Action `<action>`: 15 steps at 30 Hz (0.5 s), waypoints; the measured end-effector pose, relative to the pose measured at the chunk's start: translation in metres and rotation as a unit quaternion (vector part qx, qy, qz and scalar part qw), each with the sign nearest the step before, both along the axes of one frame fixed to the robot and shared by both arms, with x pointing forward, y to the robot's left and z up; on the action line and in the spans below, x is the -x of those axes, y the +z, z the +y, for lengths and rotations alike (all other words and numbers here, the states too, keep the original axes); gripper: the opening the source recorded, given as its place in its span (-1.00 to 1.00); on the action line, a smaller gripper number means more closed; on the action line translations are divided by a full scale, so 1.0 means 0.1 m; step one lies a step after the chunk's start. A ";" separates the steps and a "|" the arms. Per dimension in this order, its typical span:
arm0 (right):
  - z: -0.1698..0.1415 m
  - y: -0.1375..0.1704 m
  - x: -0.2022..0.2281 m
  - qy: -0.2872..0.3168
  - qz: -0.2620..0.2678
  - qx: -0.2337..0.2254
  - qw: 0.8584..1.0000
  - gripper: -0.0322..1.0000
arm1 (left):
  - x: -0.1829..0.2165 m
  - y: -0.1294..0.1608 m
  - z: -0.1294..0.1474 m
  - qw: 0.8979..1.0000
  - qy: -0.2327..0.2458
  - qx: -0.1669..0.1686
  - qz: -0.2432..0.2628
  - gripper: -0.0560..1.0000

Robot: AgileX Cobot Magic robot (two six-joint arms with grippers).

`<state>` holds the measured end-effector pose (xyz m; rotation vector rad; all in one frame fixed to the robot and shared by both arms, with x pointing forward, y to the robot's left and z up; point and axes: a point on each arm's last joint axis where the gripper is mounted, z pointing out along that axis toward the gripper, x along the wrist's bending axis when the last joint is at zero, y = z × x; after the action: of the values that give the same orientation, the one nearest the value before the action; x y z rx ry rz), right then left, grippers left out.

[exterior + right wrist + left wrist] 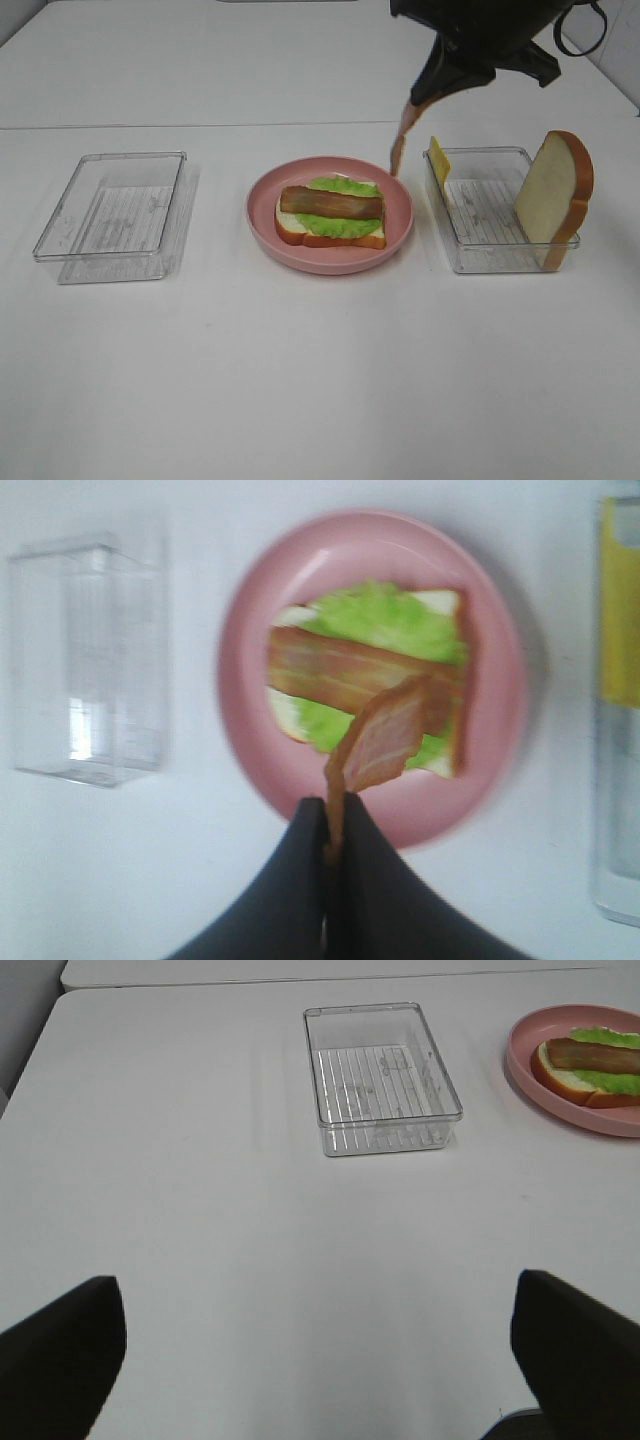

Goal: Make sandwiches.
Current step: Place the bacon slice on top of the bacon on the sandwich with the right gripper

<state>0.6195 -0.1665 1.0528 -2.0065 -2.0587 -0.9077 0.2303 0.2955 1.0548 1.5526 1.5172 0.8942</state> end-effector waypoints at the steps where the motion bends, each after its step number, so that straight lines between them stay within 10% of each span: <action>1: 0.04 0.03 0.00 0.006 -0.006 -0.021 1.000 -0.94 | 0.00 0.00 0.00 1.000 0.000 0.000 0.000 0.98; 15: 0.61 -0.57 -0.24 0.032 0.015 -0.177 0.983 -0.94 | 0.00 0.00 0.00 1.000 0.000 0.000 0.000 0.98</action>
<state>0.6438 -0.1055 0.9955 -1.7459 -1.7815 -1.1301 0.2303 0.2955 1.0548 1.5526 1.5172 0.8942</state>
